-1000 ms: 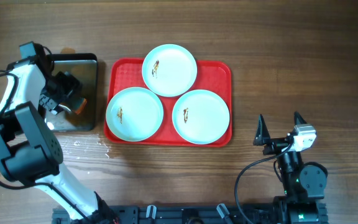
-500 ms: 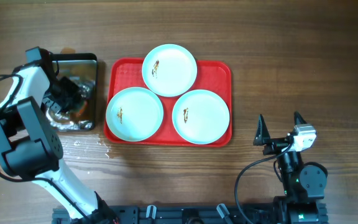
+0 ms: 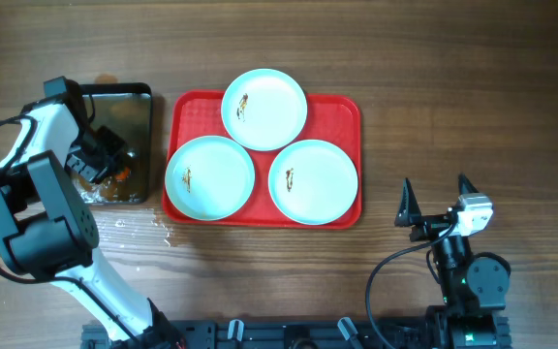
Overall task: Clean dirty plates on tray and stack at the side
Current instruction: 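Move the left gripper to the sponge in the black water tray, then grasp the orange-green sponge with the left gripper and lift it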
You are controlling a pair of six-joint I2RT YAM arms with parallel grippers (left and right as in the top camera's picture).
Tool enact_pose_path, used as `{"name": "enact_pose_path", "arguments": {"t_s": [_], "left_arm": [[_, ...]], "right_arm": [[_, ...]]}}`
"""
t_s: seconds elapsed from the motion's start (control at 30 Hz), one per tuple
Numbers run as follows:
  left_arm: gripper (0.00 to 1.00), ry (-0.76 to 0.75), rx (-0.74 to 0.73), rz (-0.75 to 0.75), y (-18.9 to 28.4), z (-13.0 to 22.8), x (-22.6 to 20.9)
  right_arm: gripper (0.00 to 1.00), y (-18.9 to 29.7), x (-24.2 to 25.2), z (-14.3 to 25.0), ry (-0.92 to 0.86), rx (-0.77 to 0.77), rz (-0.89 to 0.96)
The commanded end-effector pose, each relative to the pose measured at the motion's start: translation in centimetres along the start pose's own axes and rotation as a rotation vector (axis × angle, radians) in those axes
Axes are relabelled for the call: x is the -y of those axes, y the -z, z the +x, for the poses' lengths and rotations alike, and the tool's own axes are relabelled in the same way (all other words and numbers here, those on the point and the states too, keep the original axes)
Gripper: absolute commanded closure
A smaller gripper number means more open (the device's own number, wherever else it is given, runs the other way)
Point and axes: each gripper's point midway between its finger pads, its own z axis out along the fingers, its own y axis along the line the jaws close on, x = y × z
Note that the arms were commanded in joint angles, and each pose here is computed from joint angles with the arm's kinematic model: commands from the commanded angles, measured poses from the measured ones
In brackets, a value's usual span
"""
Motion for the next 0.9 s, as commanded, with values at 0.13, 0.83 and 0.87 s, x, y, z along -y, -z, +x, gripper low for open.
{"name": "enact_pose_path", "arguments": {"t_s": [0.13,0.83,0.87], "left_arm": [[0.00,-0.004,0.134,-0.059,-0.8,-2.9,-0.7],[0.00,-0.006,0.107,-0.083,-0.9,-2.2,-1.2],[0.07,-0.007,0.084,-0.095,-0.9,-1.7,-1.6]], "right_arm": [[0.00,0.0,0.3,-0.2,0.019,0.008,0.016],[0.00,0.0,0.3,-0.2,0.018,0.008,0.016],[0.00,0.0,0.3,-0.2,0.018,0.008,0.016]]}}
